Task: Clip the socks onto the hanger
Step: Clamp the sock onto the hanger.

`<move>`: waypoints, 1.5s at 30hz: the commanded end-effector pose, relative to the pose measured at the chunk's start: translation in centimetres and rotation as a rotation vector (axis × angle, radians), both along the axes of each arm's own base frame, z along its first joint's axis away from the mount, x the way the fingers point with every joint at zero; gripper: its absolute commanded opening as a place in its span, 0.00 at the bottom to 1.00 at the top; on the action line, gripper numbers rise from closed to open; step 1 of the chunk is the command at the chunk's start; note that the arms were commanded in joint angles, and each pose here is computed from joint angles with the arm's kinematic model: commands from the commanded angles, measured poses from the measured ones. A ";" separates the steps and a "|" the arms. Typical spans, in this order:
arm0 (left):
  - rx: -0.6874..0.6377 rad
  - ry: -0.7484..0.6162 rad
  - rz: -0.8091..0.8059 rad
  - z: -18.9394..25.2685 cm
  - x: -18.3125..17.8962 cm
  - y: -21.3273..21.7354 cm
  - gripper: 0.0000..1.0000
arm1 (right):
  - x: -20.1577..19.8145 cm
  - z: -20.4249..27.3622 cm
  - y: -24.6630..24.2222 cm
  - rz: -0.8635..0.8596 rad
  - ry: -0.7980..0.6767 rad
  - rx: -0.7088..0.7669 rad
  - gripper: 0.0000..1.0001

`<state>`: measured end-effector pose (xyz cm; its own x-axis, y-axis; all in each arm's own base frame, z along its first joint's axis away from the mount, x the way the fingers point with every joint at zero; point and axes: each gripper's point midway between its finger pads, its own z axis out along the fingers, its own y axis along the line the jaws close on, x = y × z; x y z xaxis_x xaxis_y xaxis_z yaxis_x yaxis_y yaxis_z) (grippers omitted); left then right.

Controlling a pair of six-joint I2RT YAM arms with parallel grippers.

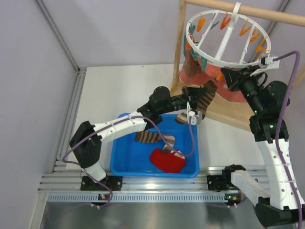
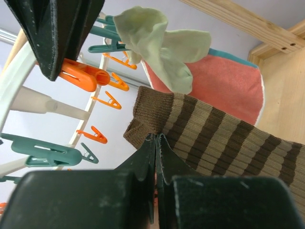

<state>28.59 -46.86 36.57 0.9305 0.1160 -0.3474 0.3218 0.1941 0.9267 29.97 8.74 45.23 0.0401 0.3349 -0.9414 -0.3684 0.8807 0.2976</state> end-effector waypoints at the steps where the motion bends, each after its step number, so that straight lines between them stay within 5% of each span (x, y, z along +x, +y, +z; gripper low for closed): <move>1: -0.148 -0.136 -0.030 6.3 -1.0 0.5 0.00 | -0.6 1.6 0.2 0.019 -0.049 0.012 0.00; 31: -0.220 -0.147 -0.062 8.5 -0.7 -1.1 0.00 | -0.2 0.5 0.4 0.030 -0.023 0.000 0.00; 37: -0.213 -0.149 -0.065 8.2 -0.5 -1.5 0.00 | -0.4 0.7 0.2 0.016 -0.019 -0.007 0.40; 42: -0.207 -0.153 -0.059 8.1 -0.5 -1.9 0.00 | -0.5 1.0 0.0 0.009 -0.027 -0.010 0.51; 45: -0.245 -0.134 -0.044 8.3 -0.5 -1.8 0.25 | -0.2 1.0 -0.7 -0.034 -0.022 -0.009 0.52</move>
<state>29.16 -49.03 41.21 0.9587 0.0442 -0.2811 0.2536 0.3151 0.9146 30.27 8.93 44.10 0.0091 0.3275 -0.9448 -0.3681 0.8796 0.3014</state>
